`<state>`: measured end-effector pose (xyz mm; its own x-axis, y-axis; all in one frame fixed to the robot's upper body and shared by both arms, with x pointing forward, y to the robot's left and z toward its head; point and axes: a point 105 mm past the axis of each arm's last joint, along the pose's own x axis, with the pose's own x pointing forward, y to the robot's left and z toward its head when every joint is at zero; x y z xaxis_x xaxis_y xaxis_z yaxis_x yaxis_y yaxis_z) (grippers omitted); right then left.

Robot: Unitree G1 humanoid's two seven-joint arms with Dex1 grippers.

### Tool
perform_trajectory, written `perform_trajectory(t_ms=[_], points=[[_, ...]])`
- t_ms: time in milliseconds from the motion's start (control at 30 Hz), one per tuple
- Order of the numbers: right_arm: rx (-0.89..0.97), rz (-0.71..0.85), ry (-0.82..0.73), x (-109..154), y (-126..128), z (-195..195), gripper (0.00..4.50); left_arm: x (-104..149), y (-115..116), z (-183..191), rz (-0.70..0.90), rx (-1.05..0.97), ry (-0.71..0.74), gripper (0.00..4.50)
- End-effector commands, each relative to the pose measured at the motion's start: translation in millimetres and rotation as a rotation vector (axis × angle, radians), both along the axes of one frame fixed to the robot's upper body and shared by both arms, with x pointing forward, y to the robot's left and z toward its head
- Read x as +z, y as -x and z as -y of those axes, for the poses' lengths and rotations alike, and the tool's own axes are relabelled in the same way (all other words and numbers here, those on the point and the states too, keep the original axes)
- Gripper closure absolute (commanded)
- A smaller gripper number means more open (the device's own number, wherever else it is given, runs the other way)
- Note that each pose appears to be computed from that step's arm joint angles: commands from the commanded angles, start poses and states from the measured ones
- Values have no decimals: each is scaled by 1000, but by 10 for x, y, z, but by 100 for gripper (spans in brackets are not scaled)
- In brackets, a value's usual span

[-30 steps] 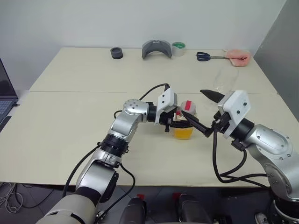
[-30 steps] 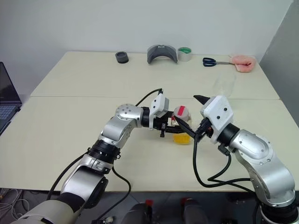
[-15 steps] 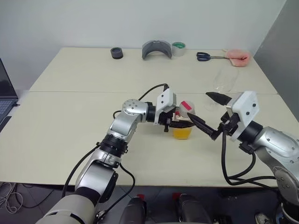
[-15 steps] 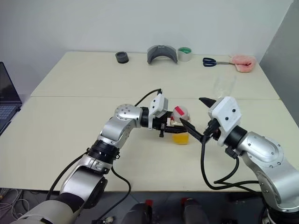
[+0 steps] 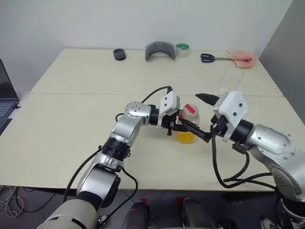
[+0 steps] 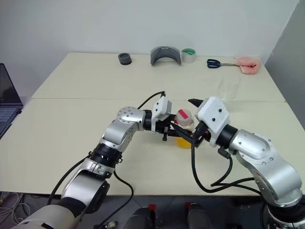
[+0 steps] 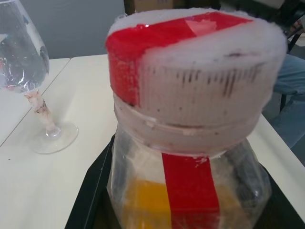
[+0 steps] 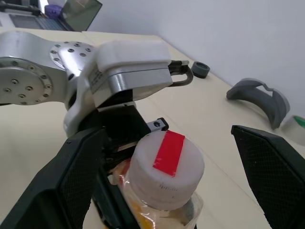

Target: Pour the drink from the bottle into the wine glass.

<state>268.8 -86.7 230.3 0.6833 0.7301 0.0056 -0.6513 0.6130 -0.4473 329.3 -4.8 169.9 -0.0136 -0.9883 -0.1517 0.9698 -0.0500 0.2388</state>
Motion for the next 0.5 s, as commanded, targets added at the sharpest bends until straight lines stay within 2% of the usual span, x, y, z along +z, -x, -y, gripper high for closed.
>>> perform_trajectory(t_ms=[33,500], points=[[-8,78,-20,130,11,-4,0,153,21,26,56,-18,36,270],[-79,75,-10,103,-28,166,0,149,19,11,60,-19,31,270]])
